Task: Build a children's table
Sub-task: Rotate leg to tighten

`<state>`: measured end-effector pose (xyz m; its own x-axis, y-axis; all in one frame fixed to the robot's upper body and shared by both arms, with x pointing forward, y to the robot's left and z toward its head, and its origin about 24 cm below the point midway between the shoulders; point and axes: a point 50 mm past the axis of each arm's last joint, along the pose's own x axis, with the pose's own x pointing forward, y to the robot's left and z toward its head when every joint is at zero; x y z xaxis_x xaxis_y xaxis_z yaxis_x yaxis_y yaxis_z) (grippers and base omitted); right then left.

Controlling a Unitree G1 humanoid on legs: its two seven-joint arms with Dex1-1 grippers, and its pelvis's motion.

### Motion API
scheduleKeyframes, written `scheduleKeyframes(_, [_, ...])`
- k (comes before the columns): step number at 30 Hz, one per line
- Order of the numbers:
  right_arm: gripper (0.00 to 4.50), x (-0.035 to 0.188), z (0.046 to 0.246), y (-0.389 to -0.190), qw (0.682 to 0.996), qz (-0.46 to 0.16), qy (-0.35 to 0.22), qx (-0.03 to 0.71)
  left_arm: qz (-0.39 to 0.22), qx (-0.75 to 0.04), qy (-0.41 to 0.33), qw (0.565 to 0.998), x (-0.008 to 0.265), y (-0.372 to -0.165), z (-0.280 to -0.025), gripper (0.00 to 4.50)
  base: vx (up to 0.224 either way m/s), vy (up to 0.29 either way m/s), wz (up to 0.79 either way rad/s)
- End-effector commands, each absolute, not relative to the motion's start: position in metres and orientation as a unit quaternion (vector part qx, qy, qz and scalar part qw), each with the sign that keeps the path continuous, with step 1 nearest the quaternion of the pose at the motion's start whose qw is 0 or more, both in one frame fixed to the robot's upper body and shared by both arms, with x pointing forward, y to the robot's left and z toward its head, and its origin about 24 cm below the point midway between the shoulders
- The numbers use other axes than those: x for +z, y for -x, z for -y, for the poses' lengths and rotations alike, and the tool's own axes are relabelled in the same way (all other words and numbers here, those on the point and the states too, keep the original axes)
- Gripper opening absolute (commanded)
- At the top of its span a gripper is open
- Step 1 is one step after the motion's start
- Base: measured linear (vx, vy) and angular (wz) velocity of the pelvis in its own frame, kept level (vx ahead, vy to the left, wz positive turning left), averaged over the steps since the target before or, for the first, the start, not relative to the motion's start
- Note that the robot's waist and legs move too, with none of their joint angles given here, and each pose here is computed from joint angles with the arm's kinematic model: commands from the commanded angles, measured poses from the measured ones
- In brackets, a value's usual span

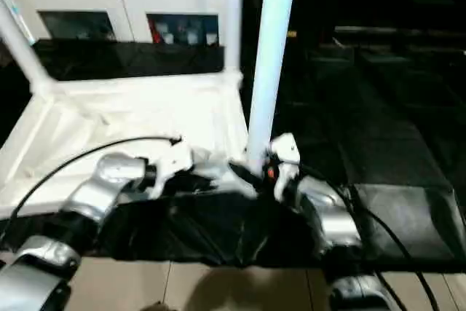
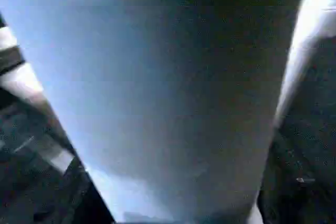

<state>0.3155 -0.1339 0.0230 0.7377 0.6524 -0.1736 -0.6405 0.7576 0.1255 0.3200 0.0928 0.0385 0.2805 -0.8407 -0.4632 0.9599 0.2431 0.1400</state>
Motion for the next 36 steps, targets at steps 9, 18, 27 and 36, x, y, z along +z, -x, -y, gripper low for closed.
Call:
scheduleKeyframes(9, [3.34, 0.001, 0.075, -0.304, 0.912, -0.140, -0.008, 0.386, -0.083, -0.561, -0.183, 0.803, 0.050, -0.320, -0.037, 0.00, 0.000, 0.000, 0.00])
scheduleKeyframes(18, [3.92, 0.007, 0.098, -0.301, 0.889, -0.129, 0.018, 0.439, -0.089, -0.601, -0.178, 0.774, 0.049, -0.315, -0.055, 0.00, 0.000, 0.000, 0.00])
scheduleKeyframes(27, [3.92, 0.023, 0.132, -0.279, 0.796, -0.120, 0.033, 0.592, -0.098, -0.664, -0.158, 0.724, 0.053, -0.306, -0.084, 0.00, 0.000, 0.000, 0.00])
scheduleKeyframes(36, [3.61, 0.026, 0.147, -0.264, 0.719, -0.166, 0.038, 0.673, -0.120, -0.701, -0.165, 0.684, 0.056, -0.305, -0.105, 0.00, 0.000, 0.000, 0.00])
